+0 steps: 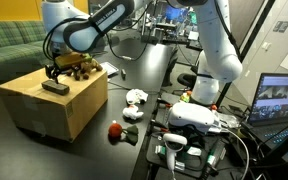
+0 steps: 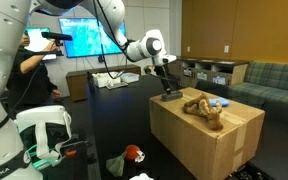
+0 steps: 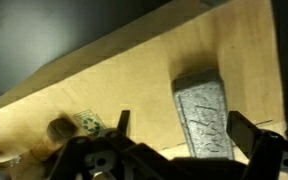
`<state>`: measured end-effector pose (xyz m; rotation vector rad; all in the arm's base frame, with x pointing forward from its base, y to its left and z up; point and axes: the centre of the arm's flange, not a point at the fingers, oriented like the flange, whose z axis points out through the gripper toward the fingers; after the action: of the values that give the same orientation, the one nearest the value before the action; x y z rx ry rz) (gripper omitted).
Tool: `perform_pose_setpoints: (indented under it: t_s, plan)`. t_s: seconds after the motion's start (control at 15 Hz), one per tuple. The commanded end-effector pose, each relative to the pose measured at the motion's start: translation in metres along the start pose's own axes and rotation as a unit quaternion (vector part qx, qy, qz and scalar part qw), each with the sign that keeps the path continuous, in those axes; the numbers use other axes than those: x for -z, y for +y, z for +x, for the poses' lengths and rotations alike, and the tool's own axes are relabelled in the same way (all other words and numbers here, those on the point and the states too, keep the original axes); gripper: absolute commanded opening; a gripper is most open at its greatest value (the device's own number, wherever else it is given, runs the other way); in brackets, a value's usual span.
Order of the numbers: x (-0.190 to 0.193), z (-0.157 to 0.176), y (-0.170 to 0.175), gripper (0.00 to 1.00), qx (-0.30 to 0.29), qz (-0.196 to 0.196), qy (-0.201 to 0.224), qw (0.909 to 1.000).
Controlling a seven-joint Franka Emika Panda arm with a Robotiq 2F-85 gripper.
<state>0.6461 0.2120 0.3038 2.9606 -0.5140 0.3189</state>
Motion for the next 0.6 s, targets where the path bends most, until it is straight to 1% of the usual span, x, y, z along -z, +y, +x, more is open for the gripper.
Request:
perform_pose_setpoints:
  t_s: [0.0,0.07,0.2,0.27,0.4,0.53]
  plan:
    - [0.031,0.011,-0.041,1.00,0.037,-0.009,-0.026,0.9989]
    - [0.036,0.012,-0.049,1.00,0.043,-0.014,-0.031,0.9985]
    - [0.041,0.021,-0.063,1.00,0.031,-0.032,-0.002,0.9990]
    - [0.041,0.026,-0.068,0.99,0.033,-0.034,0.006,0.9988]
    - [0.040,0.042,-0.077,1.00,0.025,-0.047,0.037,0.9979]
    - [0.039,0.055,-0.080,1.00,0.019,-0.052,0.051,0.9972]
